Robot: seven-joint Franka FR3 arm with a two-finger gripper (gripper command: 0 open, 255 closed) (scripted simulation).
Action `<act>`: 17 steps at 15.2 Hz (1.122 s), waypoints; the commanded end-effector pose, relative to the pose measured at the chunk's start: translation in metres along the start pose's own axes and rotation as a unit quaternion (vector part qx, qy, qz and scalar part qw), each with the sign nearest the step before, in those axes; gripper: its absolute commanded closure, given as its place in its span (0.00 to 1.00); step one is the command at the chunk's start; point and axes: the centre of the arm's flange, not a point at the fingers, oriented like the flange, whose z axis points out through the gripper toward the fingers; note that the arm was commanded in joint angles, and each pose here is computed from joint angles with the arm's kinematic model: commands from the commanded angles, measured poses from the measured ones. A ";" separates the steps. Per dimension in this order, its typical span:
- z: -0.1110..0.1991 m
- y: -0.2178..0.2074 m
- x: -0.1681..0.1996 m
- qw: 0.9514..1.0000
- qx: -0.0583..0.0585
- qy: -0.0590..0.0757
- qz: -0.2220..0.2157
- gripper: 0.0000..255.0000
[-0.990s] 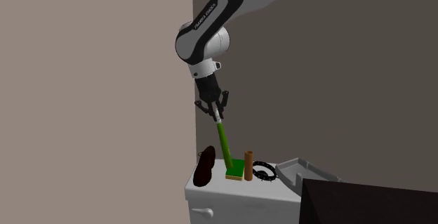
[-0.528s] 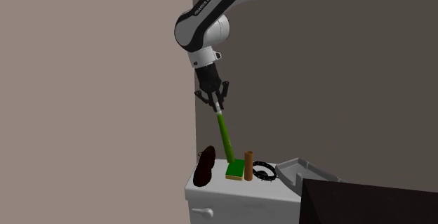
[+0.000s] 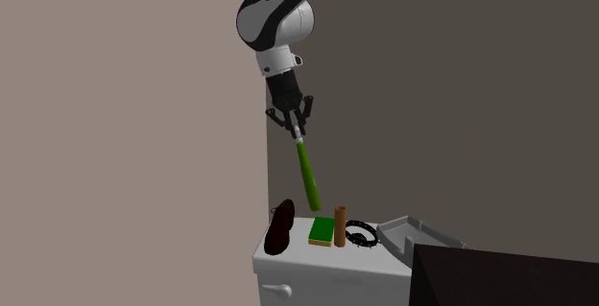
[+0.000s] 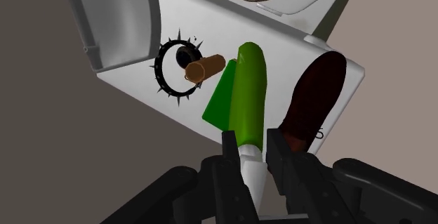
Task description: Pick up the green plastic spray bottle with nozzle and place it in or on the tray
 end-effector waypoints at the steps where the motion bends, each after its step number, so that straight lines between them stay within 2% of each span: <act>1: -0.012 0.004 0.000 1.000 0.000 0.000 0.000 1.00; 7: -0.039 0.012 -0.001 1.000 0.000 0.000 0.000 1.00; 17: -0.041 0.133 -0.054 1.000 0.000 0.000 0.000 1.00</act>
